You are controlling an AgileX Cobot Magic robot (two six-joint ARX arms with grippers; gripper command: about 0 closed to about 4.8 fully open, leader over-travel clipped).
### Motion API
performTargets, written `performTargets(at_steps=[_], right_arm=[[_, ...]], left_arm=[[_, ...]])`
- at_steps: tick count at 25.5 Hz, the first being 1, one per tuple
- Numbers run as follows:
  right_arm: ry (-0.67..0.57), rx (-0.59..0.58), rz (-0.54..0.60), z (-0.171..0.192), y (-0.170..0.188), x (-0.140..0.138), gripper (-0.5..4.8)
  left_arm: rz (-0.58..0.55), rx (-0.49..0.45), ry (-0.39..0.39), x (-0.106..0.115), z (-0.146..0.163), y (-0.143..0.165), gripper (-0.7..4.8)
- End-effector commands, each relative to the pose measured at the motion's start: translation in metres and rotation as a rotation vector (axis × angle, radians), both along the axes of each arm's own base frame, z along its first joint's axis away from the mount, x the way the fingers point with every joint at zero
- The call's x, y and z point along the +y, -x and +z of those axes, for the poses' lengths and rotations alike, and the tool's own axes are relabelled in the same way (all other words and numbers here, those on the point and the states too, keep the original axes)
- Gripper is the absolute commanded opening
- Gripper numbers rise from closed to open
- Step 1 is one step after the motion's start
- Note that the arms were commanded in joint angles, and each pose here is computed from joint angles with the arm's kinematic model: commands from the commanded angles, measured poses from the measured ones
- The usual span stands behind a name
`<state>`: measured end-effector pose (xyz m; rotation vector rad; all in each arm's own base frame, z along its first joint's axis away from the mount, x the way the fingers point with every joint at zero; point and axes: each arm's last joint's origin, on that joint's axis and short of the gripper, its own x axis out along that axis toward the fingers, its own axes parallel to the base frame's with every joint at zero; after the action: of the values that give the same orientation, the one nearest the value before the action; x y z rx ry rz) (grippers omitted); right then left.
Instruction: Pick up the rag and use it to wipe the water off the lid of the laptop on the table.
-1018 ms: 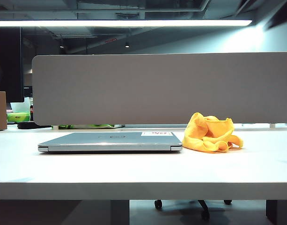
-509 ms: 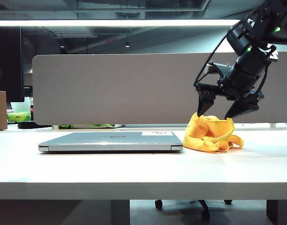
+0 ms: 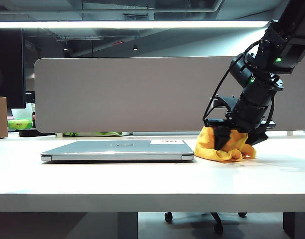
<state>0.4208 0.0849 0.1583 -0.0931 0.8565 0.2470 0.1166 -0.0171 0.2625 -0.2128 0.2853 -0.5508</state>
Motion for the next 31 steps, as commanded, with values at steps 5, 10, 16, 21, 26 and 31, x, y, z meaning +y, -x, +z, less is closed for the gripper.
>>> performTargets(at_steps=[5, 10, 16, 21, 26, 31], right_arm=[[-0.066, -0.102, 0.062, 0.074, -0.001, 0.011, -0.08], [-0.120, -0.289, 0.166, 0.154, -0.001, 0.059, -0.08], [-0.129, -0.394, 0.232, 0.145, 0.000, 0.117, -0.08], [-0.098, -0.243, 0.299, 0.077, -0.008, 0.155, -0.08], [-0.134, -0.209, 0.342, 0.038, -0.001, 0.195, -0.08], [-0.158, -0.330, 0.321, 0.052, -0.004, 0.213, -0.08]], left_arm=[[-0.004, -0.022, -0.002, 0.000, 0.003, 0.000, 0.21], [-0.004, -0.023, -0.002, 0.000, 0.003, 0.000, 0.21], [-0.004, -0.022, -0.002, 0.000, 0.003, 0.000, 0.21], [-0.004, -0.022, -0.002, 0.000, 0.003, 0.000, 0.21], [-0.004, -0.022, -0.002, 0.000, 0.003, 0.000, 0.21], [-0.004, -0.023, -0.002, 0.000, 0.003, 0.000, 0.21]])
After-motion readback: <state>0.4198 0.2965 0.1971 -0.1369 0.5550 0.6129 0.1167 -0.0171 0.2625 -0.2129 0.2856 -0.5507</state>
